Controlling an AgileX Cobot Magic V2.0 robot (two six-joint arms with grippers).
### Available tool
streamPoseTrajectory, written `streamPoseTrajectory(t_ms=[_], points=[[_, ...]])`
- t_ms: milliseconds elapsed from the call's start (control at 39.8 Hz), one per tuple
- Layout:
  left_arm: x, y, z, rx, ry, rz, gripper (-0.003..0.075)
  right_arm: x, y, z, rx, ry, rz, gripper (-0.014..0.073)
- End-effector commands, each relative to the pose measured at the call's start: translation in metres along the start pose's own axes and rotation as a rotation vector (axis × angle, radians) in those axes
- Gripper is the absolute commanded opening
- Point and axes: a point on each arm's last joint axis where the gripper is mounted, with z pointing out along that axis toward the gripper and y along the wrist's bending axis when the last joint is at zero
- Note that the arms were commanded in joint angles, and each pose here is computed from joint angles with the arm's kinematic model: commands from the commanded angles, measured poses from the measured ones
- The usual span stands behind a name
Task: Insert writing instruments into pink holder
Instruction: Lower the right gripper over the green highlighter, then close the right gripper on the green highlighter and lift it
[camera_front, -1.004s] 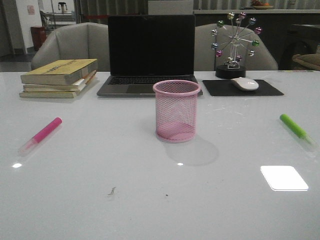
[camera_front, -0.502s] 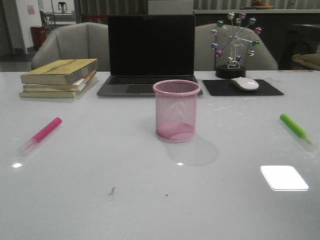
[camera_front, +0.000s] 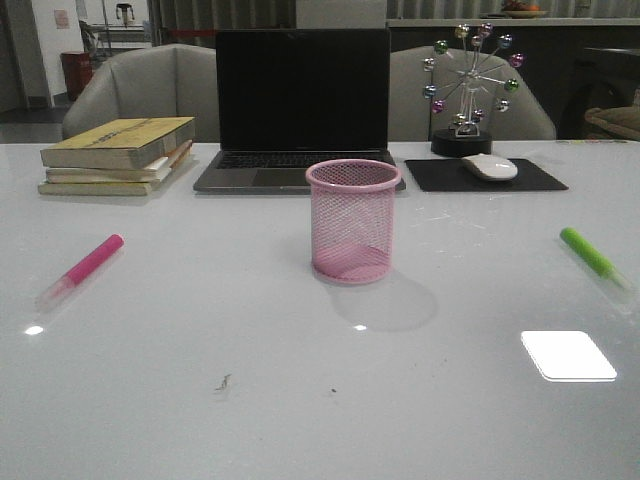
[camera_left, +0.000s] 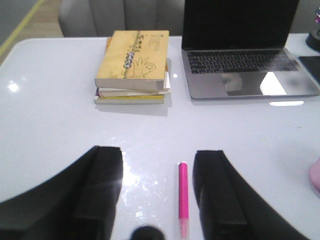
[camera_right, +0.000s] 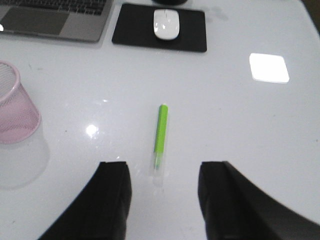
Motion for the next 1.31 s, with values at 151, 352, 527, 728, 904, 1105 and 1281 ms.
streamPoseTrajectory(t_ms=[151,352,527,728,904,1105,1281], points=[[-0.067,-0.008,0.028,0.05,0.089,-0.029,0.0402,-0.078,-0.001,0.034,-0.008,0.121,0.085,0.0437],[-0.066,-0.008,0.077,0.051,0.208,-0.031,0.0402,-0.087,-0.002,0.097,-0.006,0.3,0.087,0.0437],[-0.052,-0.007,0.101,0.053,0.281,-0.043,0.0402,-0.072,-0.003,0.152,-0.002,0.361,0.091,0.0437],[-0.053,-0.007,0.103,0.051,0.272,-0.044,0.0402,-0.044,-0.004,0.203,0.004,0.45,0.094,0.0437],[-0.053,-0.007,0.103,0.051,0.272,-0.044,0.0402,-0.023,-0.004,0.233,0.007,0.493,0.096,0.0437],[-0.053,-0.007,0.103,0.051,0.272,-0.044,0.0402,-0.016,-0.007,0.255,0.014,0.427,0.1,0.0437],[-0.052,-0.007,0.103,0.052,0.274,-0.044,0.0402,-0.01,-0.013,0.273,0.025,0.431,0.11,0.0437]])
